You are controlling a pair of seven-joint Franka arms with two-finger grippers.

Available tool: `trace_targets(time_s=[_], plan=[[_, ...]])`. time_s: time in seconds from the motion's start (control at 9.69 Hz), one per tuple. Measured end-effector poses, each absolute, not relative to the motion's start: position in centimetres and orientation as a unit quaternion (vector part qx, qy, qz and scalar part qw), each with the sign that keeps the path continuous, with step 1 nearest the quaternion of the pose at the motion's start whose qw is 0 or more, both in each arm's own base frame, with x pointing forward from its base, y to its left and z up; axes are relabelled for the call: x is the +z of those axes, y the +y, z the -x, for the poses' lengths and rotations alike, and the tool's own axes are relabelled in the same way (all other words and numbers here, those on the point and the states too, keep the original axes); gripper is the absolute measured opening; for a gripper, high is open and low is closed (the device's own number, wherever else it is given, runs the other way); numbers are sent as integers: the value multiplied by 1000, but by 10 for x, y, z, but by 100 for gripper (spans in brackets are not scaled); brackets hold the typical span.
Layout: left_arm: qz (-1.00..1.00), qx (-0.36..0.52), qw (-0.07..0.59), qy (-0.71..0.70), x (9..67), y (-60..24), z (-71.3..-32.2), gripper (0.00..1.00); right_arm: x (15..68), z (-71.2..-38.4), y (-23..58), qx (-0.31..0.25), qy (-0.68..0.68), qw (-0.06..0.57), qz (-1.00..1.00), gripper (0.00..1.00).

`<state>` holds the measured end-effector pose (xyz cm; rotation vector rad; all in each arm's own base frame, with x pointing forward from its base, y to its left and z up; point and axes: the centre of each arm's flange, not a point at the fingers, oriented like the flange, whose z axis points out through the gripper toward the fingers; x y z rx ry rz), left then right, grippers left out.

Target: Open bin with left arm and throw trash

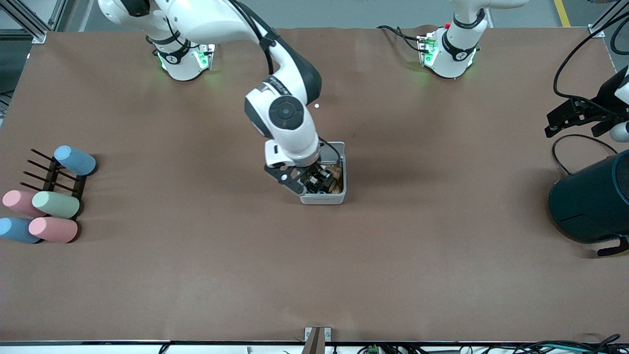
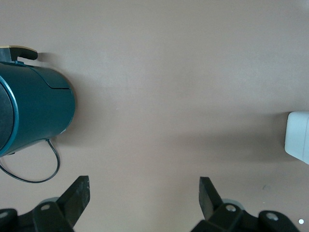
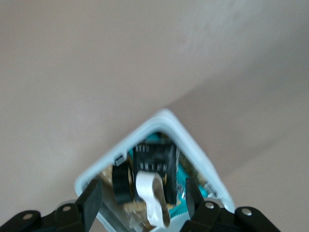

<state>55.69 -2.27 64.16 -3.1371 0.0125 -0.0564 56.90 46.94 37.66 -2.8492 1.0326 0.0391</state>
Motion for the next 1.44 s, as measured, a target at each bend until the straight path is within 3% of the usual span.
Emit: trace_targets(time_s=[0.21, 0.41, 0.83, 1.03, 1.24, 1.44], plan=[[1000, -18, 2, 2, 642, -21, -557, 100, 439, -601, 398, 18, 336, 45, 941, 78], [1000, -18, 2, -2, 642, -16, -557, 100, 509, -610, 304, 46, 305, 23, 951, 78], [1000, -18, 2, -12, 641, -5, -558, 100, 600, -592, 106, 108, 179, 17, 978, 85], [1000, -18, 3, -23, 641, 8, -558, 100, 620, -575, 25, 105, 75, 35, 991, 88], [1000, -17, 3, -21, 640, 5, -559, 100, 637, -554, -32, 93, -3, 33, 995, 98], [1000, -16, 3, -23, 640, 8, -559, 100, 645, -544, -46, 88, -20, 15, 996, 100]])
